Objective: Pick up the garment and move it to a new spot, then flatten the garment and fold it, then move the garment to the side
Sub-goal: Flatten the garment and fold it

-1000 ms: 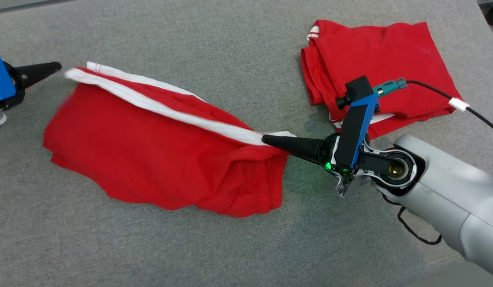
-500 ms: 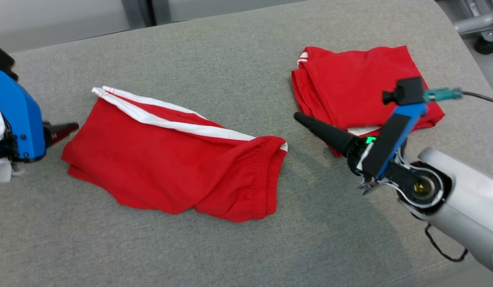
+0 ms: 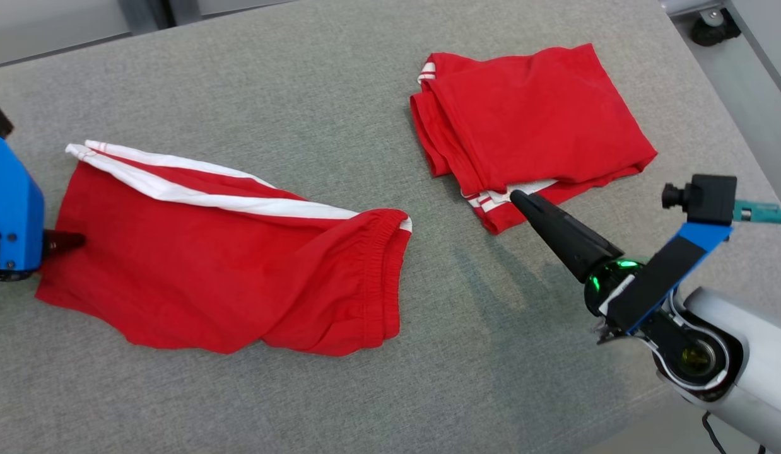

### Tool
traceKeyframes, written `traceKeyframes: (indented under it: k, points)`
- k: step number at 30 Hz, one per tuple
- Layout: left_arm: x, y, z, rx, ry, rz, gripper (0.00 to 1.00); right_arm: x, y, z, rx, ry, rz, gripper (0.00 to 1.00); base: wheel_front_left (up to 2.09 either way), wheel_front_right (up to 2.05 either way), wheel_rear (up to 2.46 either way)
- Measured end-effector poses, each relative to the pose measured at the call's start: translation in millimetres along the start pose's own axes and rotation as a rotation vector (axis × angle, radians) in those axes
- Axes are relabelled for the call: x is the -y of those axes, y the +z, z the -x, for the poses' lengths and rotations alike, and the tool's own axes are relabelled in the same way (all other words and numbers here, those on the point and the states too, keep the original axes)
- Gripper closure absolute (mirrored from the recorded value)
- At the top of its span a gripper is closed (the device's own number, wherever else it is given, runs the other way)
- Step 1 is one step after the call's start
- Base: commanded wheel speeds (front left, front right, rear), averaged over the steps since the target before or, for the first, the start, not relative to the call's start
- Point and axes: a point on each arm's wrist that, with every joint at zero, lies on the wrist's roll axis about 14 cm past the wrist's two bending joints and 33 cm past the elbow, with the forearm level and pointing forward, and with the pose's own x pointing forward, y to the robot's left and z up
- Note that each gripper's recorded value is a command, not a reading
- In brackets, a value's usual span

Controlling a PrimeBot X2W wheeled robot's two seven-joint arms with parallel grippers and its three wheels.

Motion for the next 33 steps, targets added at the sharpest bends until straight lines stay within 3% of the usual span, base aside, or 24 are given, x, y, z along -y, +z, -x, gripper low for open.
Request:
traceKeyframes:
  k: [3, 7, 8, 9, 10, 11, 23, 33]
  points:
    - [17.9, -0.1, -3.2, -0.042, -0.103, 0.063, 0.00, 8.9, -2.0, 8.5, 0.009, -0.030, -0.013, 0.00, 0.00, 0.00, 0.00]
    - [39.2, -3.3, -1.6, -0.084, -0.191, 0.063, 0.00, 15.8, -5.6, 15.4, 0.015, -0.053, -0.032, 0.00, 0.00, 0.00, 0.00]
    - [43.7, -4.2, -0.6, -0.088, -0.214, 0.072, 0.20, 16.1, -6.2, 15.7, 0.016, -0.053, -0.036, 0.00, 0.00, 0.00, 0.00]
    - [44.8, -5.3, 0.5, -0.091, -0.219, 0.072, 0.32, 16.8, -7.0, 16.2, 0.017, -0.055, -0.040, 0.00, 0.00, 0.00, 0.00]
    - [44.0, -7.1, 0.7, -0.095, -0.211, 0.065, 0.71, 17.0, -8.1, 16.0, 0.016, -0.055, -0.043, 0.00, 0.00, 0.00, 0.00]
    - [41.2, -9.1, 0.8, -0.098, -0.194, 0.061, 1.00, 17.3, -9.0, 15.6, 0.015, -0.055, -0.044, 0.00, 0.00, 0.00, 0.00]
    - [46.6, -34.5, 45.3, 0.011, -0.133, 0.116, 1.00, -17.1, -16.0, 15.2, -0.007, 0.048, -0.009, 0.00, 0.00, 0.00, 0.00]
    - [62.2, -103.5, 86.4, 0.022, -0.118, 0.205, 1.00, -42.3, -29.8, 30.3, -0.050, 0.111, 0.008, 0.00, 0.00, 0.00, 0.00]
